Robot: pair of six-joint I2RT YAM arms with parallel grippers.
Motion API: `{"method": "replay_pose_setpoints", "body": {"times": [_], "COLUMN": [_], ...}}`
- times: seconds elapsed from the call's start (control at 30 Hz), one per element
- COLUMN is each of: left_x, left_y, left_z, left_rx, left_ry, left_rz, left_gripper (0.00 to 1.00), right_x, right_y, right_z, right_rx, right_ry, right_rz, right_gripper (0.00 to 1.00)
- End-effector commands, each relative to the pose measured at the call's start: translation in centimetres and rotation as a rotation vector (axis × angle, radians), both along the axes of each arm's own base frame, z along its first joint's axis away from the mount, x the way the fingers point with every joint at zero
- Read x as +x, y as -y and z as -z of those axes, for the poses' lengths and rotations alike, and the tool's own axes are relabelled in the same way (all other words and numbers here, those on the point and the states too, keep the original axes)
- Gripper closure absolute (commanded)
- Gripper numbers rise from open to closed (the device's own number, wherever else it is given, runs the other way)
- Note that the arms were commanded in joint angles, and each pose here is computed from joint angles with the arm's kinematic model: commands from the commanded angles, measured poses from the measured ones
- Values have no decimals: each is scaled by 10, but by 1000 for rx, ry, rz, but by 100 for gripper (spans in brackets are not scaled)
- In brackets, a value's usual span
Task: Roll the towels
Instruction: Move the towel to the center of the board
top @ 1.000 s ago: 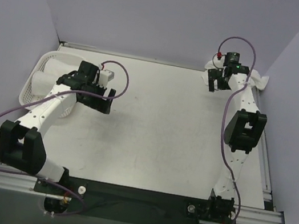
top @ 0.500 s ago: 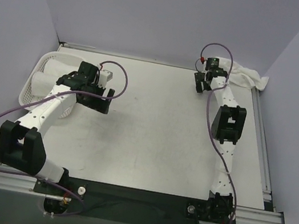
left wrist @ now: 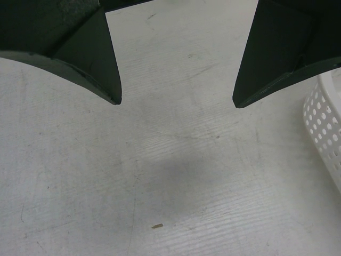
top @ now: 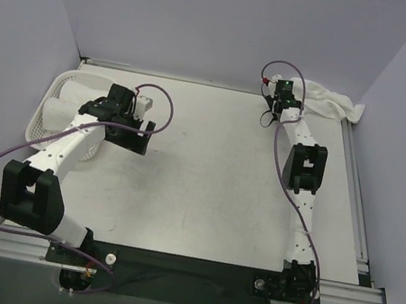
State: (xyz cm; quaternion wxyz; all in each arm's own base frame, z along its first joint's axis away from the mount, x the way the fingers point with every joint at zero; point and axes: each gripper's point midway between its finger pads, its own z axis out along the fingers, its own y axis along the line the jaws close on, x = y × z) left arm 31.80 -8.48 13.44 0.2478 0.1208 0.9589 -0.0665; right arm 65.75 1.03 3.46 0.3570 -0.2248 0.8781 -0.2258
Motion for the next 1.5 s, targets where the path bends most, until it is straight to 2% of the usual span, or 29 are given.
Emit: {"method": "replay_pose_setpoints", "body": {"times": [0.0,0.03,0.1,0.23,0.27,0.3,0.33,0.37,0.4,0.43,0.53,0.57,0.63,0.67,0.77,0.83,0.87,0.97,1.07,1.1,1.2,1.27,1.33,1.43,1.47], "left_x": [18,18,15,14,15,15,15,15,17,17,22,24,28,29,33,35,37,39,40,41,40,38,34,28,26], "left_y": [-4,-4,-1,4,3,4,8,9,8,12,11,13,6,5,-12,-23,-26,-34,-41,-44,-40,-30,-13,21,32], "left_z": [-16,-16,-16,-27,-33,-37,-41,-44,-49,-53,-69,-78,-87,-93,-105,-111,-117,-125,-128,-128,-126,-126,-118,-95,-84], "left_rx": [8,5,-14,-59,-68,-81,-106,-126,-150,-191,-285,-330,-362,-379,-413,-445,-459,-488,-493,-493,-520,-556,-576,-476,-397], "left_ry": [57,58,48,71,87,97,103,107,115,114,141,160,186,201,236,248,260,281,288,289,285,298,285,255,253], "left_rz": [-28,-28,-15,6,4,5,16,21,15,31,-4,-1,-19,-26,-76,-99,-108,-132,-149,-156,-121,-50,29,187,255], "left_gripper": [3,3,3,3,3,3,3,3,3,3,3,3,3,3,3,3,3,3,3,3,3,3,3,8,10], "right_x": [1,1,0,-19,-22,-41,-51,-60,-77,-93,-140,-156,-191,-212,-254,-265,-275,-282,-301,-304,-297,-276,-265,-253,-248], "right_y": [10,13,14,-7,-14,-20,-39,-47,-58,-77,-107,-132,-159,-190,-250,-278,-304,-342,-363,-361,-322,-278,-235,-167,-139], "right_z": [19,21,23,16,-13,-1,-10,-43,-41,-70,-80,-104,-99,-112,-122,-128,-144,-159,-166,-167,-171,-183,-168,-138,-129], "right_rx": [-139,-153,-164,-155,-141,-125,-93,-62,-19,36,167,223,325,394,542,665,805,984,1084,1088,1054,1046,955,780,720], "right_ry": [-54,-59,-60,-97,-63,-114,-123,-88,-112,-99,-167,-146,-206,-214,-270,-316,-367,-449,-568,-579,-523,-433,-391,-394,-384], "right_rz": [-59,-60,-65,-114,-125,-134,-175,-182,-180,-216,-222,-270,-279,-348,-414,-421,-439,-433,-484,-493,-477,-420,-338,-204,-129], "right_gripper": [58,90,100,100,100,100,100,100,100,100,100,100,100,100,100,100,100,100,61,39,29,27,29,35,37]}}
